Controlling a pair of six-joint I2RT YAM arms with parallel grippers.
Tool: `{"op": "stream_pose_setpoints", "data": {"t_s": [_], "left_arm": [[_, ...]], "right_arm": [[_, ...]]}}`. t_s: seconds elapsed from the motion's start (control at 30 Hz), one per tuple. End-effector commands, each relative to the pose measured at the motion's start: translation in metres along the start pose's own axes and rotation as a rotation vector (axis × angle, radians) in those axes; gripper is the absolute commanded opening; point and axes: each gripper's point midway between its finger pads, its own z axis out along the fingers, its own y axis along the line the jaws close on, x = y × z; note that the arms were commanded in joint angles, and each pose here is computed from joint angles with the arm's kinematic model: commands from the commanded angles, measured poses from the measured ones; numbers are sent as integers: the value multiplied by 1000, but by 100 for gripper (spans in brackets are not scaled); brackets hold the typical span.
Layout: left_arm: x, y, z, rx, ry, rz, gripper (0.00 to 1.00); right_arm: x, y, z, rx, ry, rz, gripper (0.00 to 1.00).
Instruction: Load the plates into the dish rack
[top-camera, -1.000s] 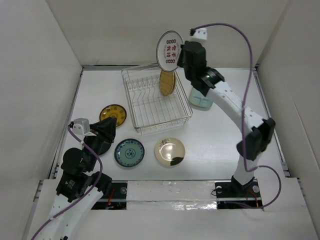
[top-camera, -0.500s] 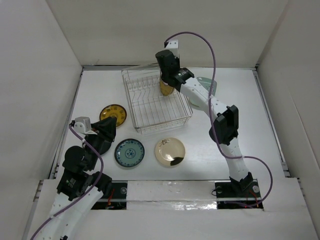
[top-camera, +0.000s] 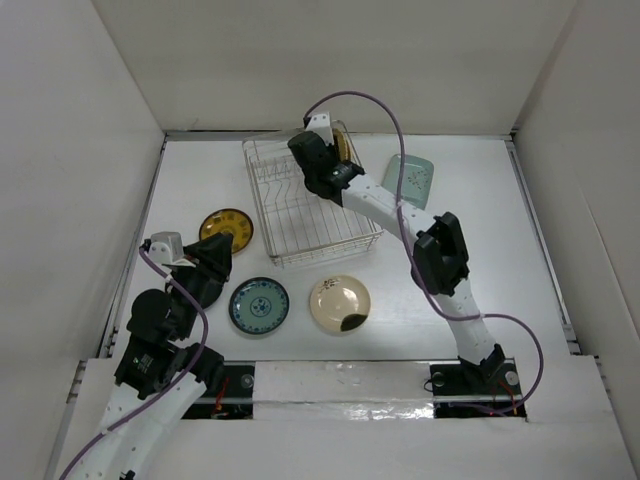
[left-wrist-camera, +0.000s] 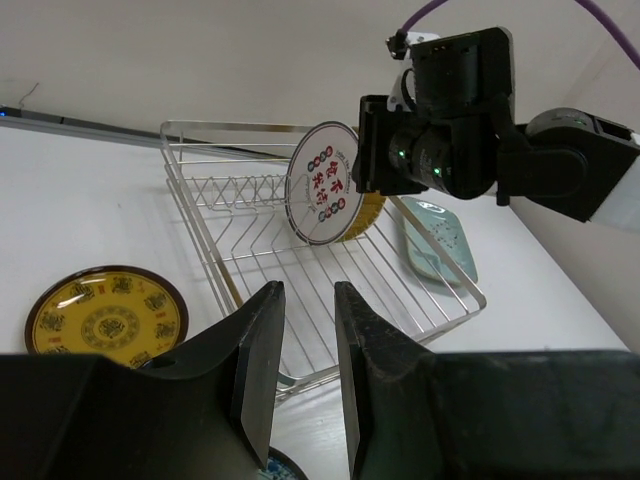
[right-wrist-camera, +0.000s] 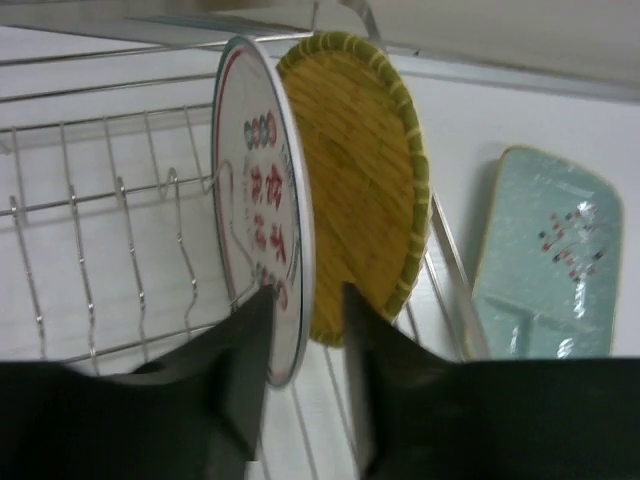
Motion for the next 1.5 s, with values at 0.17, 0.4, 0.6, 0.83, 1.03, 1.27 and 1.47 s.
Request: {"op": "stream_pose_setpoints", "data": {"t_s": [0.17,0.4,0.6,0.83,1.03,1.27,1.47], "left_arm": [[-7,4,4,-33,-24,0,24],[2,6,13,-55,11,4,0],[11,11,20,-88,48,22,0],[10,21,19,-139,44,38,11],[13,24,20,-158,56,45,13],[13,22,20,-147,57,45,14],[6,20,17,-132,32,38,14]], "right_arm": [[-75,1,-112,-350,-201,190,69],[45,39,-234,-905,-22,217,0],[132,78,-273,-1048,174,285,17],[189,119,-272,-1055,332,274,43],[221,140,-256,-1024,405,261,45],[249,153,-248,-1033,482,264,25],[236,136,-254,-1062,459,256,0]]}}
